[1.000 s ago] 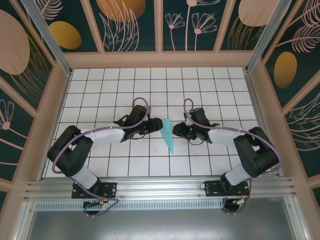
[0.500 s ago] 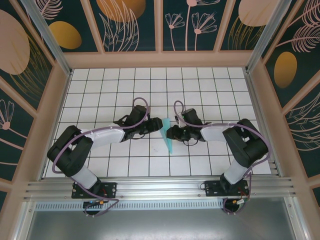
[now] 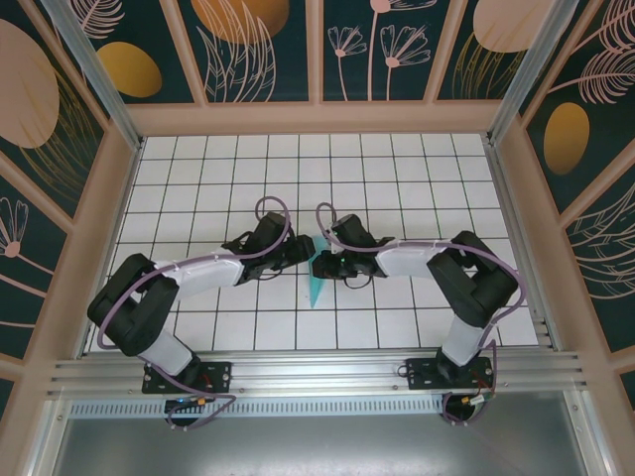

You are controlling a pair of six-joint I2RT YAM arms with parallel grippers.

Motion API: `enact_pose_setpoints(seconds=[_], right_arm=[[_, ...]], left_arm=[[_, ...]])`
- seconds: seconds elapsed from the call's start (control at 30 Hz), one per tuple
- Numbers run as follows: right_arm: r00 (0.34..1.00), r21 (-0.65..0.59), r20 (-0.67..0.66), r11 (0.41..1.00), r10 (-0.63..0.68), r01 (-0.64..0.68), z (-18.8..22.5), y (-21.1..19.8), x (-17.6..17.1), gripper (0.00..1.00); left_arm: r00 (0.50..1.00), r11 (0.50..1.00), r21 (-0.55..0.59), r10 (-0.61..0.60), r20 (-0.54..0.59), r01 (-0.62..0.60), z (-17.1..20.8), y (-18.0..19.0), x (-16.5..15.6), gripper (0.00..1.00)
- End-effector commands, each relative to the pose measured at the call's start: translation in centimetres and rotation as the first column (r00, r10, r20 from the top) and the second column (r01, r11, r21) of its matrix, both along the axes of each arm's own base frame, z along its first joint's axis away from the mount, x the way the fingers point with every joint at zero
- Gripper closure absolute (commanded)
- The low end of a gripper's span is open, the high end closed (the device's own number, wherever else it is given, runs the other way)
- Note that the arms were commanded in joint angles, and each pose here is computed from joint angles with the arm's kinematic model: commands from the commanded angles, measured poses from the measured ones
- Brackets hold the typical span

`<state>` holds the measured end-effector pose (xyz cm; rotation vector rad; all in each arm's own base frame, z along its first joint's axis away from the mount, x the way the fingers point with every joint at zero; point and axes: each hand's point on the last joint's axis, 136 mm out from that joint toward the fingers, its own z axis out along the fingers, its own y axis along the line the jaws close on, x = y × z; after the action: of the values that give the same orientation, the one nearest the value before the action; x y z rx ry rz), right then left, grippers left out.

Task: Fold a paper plane with a square sheet of paper (pick it up from the middle)
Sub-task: Move a paper plane to the center of the table.

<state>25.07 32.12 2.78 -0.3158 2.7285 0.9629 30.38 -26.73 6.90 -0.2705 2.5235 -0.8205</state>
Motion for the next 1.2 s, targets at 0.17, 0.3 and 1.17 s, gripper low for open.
enact_pose_setpoints(seconds=[0.17,0.3,1.17], right_arm=[[0.997,-0.123,0.005,0.990,-0.075,0.075,-0.9,0.4,0.9,0.78],[0.993,-0.146,0.023,0.982,-0.117,0.119,-0.1,0.2,1.4,0.94],[0.986,-0.546,0.067,0.821,-0.154,0.165,-1.8,-2.4,8.1,0.82]], left_arm=[[0.991,0.990,0.058,0.129,0.025,-0.131,0.3,3.3,-0.2,0.43],[0.990,0.987,0.071,0.140,0.032,-0.142,0.4,3.7,-0.2,0.43],[0.955,0.957,0.064,0.273,0.118,-0.281,2.0,8.6,-0.7,0.40]])
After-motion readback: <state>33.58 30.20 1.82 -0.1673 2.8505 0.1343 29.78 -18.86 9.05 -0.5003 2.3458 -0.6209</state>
